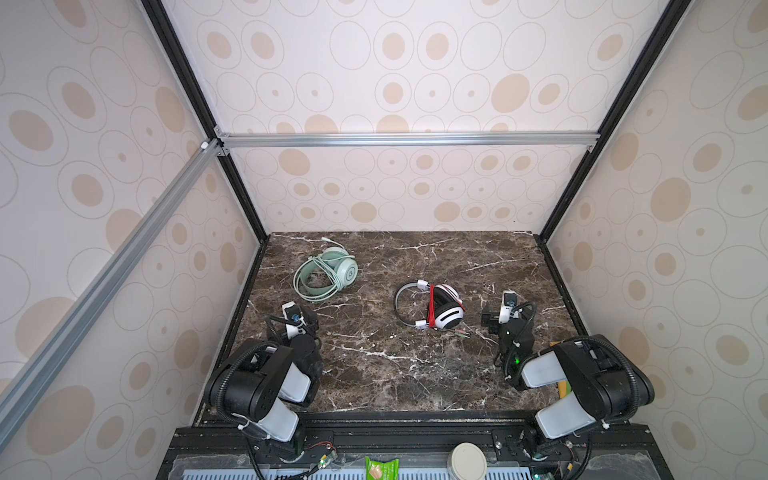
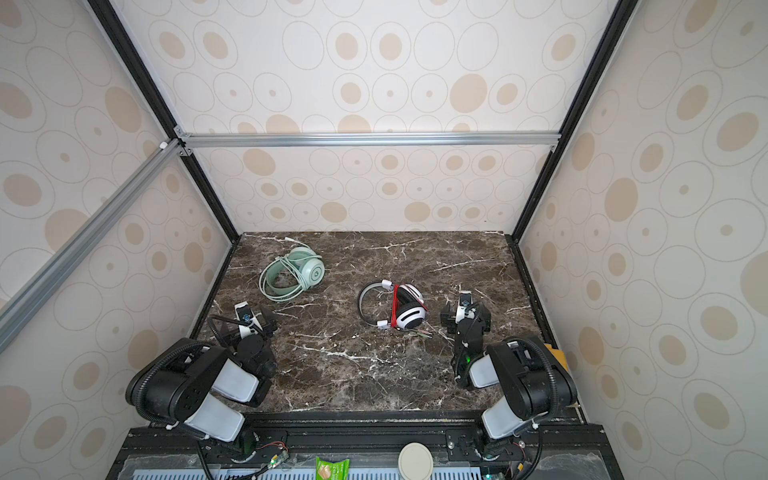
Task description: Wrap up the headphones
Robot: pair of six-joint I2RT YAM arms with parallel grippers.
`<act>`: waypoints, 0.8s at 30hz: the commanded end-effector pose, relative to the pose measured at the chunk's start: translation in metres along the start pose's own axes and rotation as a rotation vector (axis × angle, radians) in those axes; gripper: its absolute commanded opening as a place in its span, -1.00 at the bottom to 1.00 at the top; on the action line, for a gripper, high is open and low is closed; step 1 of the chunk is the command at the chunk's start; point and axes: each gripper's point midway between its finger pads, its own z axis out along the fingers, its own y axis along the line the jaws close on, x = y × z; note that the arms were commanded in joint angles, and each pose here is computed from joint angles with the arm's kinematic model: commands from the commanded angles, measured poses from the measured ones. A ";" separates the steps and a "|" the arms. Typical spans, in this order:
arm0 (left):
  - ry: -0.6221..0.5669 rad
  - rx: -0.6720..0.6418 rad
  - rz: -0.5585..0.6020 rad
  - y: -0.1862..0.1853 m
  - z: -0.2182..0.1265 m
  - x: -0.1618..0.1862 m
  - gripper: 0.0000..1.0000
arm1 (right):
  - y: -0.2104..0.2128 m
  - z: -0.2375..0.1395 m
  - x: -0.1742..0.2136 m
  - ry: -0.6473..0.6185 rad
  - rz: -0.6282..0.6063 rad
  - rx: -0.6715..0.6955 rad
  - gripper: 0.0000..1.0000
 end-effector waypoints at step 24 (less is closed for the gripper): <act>0.061 0.310 -0.034 -0.047 0.034 0.010 0.96 | -0.005 0.023 0.004 0.098 0.016 0.006 0.99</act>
